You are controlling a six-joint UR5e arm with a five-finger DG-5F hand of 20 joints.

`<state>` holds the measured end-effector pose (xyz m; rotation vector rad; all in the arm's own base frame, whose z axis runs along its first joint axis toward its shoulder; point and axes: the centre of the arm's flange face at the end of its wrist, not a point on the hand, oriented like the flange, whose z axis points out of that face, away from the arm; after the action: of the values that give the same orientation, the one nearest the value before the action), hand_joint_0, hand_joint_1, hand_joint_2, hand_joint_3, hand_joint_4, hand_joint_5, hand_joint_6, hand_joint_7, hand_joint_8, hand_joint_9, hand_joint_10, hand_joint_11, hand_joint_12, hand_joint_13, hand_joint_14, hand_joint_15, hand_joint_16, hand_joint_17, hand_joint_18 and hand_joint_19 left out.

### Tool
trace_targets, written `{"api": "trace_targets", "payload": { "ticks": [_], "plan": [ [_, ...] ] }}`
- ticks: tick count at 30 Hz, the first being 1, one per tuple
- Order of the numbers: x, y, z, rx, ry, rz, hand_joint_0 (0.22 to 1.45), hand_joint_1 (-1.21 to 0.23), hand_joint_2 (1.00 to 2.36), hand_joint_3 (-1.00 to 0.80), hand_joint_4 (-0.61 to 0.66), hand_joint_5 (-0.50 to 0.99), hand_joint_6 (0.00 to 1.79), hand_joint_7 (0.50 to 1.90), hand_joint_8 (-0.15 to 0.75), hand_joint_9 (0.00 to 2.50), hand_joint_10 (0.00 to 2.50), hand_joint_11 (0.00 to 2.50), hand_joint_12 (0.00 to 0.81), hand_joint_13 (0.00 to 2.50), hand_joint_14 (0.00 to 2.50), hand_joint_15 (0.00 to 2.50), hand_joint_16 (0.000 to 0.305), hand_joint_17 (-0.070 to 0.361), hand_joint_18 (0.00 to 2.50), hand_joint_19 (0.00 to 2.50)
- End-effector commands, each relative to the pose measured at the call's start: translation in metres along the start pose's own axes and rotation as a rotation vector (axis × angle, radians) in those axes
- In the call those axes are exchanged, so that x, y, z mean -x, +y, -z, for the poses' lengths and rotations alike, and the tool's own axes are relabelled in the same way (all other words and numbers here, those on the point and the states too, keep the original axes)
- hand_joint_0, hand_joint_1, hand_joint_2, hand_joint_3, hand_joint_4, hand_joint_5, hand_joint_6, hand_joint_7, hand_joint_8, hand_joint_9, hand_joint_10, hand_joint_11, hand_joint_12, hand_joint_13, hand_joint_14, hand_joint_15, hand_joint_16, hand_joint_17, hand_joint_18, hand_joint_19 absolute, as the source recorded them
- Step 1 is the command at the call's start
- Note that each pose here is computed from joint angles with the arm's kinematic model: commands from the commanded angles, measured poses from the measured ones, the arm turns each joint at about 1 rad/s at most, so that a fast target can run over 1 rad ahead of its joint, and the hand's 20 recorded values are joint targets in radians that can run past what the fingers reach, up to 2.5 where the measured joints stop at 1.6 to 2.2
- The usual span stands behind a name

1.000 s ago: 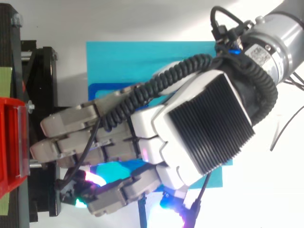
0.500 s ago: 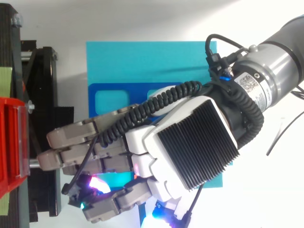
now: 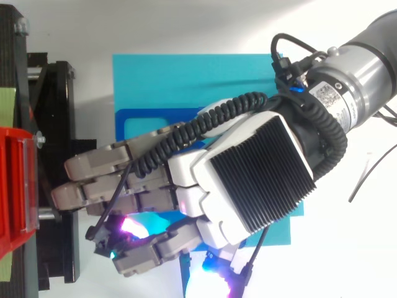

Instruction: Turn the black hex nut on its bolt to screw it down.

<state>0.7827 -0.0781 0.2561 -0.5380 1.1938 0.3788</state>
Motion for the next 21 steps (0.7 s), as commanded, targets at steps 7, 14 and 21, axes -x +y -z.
{"api": "trace_targets", "payload": {
  "ticks": [7, 14, 21],
  "plan": [
    [-0.0007, -0.0068, 0.0092, 0.009, 0.009, 0.002, 0.49, -0.09, 1.0, -0.5, 0.18, -0.04, 0.61, 1.3, 0.314, 0.96, 0.0, 0.12, 0.368, 0.59, 0.0, 0.09, 0.053, 0.12, 0.48, 0.22],
    [-0.0005, -0.0078, 0.0097, 0.008, 0.007, 0.004, 0.49, -0.1, 1.0, -0.5, 0.2, -0.06, 0.66, 1.22, 0.313, 0.94, 0.0, 0.11, 0.37, 0.61, 0.0, 0.09, 0.053, 0.12, 0.5, 0.22],
    [-0.0009, -0.0093, 0.0118, 0.005, 0.012, 0.001, 0.49, -0.11, 1.0, -0.5, 0.2, -0.07, 0.68, 1.17, 0.315, 0.93, 0.0, 0.13, 0.373, 0.62, 0.0, 0.1, 0.053, 0.12, 0.52, 0.22]
  ]
}}
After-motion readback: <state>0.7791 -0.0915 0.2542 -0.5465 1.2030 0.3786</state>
